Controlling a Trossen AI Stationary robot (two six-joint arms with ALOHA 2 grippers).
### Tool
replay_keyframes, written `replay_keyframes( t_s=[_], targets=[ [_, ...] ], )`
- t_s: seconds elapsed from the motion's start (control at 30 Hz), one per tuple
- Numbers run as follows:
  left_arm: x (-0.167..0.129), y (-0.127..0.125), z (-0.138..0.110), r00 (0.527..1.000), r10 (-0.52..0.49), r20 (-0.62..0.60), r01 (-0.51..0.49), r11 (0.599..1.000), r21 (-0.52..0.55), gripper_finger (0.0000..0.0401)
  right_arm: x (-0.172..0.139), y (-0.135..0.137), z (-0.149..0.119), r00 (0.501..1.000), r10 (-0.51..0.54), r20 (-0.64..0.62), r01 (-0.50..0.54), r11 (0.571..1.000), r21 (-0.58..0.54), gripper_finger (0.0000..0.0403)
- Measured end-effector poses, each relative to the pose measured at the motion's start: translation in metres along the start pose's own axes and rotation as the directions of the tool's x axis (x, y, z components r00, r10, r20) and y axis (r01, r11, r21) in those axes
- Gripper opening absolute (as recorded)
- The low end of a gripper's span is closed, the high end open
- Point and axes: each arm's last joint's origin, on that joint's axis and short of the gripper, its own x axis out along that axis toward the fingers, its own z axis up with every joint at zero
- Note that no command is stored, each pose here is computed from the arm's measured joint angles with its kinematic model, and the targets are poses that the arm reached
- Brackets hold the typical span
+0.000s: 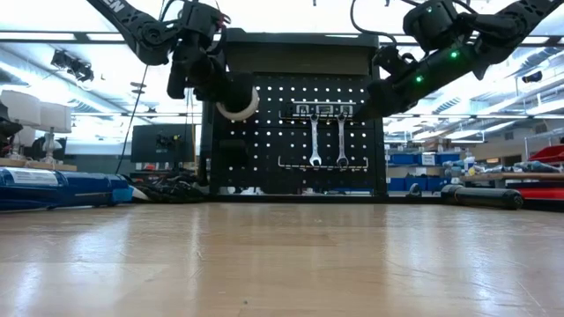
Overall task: Hang tools onto peg board
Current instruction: Unhang the tape from the peg board
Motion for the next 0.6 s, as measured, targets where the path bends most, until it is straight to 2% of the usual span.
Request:
replay_keyframes(
  t_s=[0.2, 0.6],
  targets=[
    [-0.005, 0.001, 0.006, 1.000, -0.002, 0.009, 0.002, 1.000, 0.002, 0.0021, 0.000, 0.000, 0.000, 1.000, 0.001, -0.004, -0.001, 1.000, -0.002, 0.0187],
    [-0.019, -0.004, 0.001, 0.997, 0.072, -0.002, -0.072, 0.990, 0.124, 0.0032, 0.000, 0.000, 0.000, 1.000, 0.001, -0.003, -0.001, 1.000, -0.003, 0.0186]
  ],
)
